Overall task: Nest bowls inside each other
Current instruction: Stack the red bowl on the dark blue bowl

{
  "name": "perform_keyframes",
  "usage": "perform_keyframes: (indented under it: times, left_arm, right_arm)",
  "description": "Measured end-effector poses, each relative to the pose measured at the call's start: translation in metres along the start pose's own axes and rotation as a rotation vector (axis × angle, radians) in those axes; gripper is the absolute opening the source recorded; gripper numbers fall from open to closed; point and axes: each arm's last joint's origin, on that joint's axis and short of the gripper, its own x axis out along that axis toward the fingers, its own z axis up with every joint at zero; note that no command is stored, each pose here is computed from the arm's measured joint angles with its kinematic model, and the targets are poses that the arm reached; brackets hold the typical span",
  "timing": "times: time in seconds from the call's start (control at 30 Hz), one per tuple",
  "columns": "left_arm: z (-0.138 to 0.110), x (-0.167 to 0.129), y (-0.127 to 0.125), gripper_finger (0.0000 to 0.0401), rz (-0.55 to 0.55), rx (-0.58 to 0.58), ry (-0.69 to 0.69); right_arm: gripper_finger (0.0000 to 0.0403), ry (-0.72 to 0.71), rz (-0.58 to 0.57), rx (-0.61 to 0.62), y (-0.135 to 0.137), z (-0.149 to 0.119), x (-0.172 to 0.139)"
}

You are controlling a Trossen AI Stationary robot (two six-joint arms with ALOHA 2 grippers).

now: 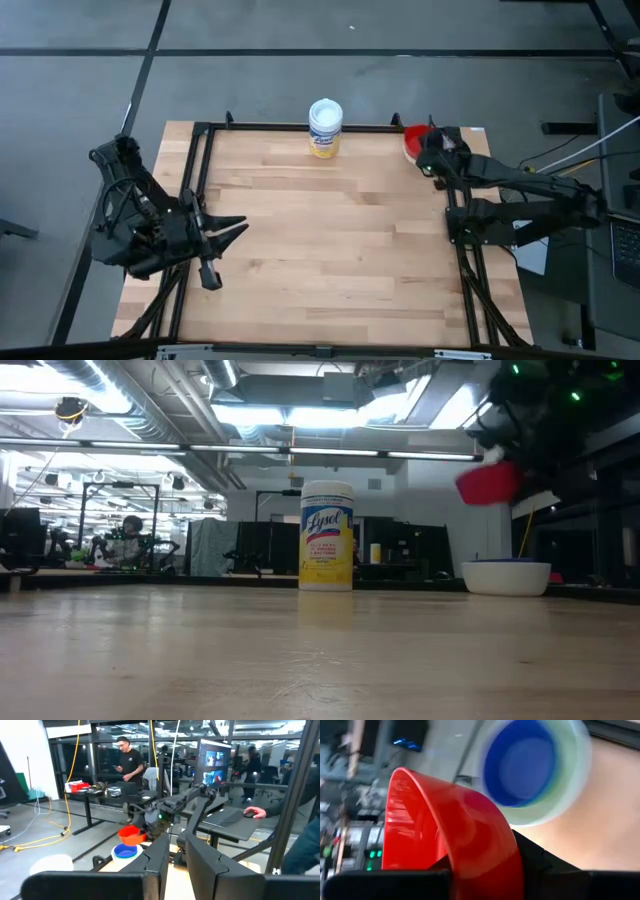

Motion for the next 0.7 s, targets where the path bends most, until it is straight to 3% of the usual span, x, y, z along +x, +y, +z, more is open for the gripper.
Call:
perform_keyframes:
  times: [0.1,0.27,0.47,0.7]
  left_arm:
    - [0.0,0.0,0.0,0.006,0.001,-0.004,0.0]
    - [0.001,0.0,0.001,0.006,0.008,-0.016,0.0]
    - [0.002,0.0,0.002,0.006,0.047,-0.035,0.002]
    - [0.003,0.001,0.004,0.006,0.087,-0.051,0.005]
  right_arm:
    - [0.0087,0.0,-0.046,0.129,-0.02,0.003,0.011]
    - [0.0087,-0.041,-0.047,0.229,-0.022,0.008,0.028]
    - [0.0087,-0.102,-0.109,0.308,-0.019,0.023,0.042]
    - [0.0087,-0.111,-0.218,0.316,-0.021,0.033,0.058]
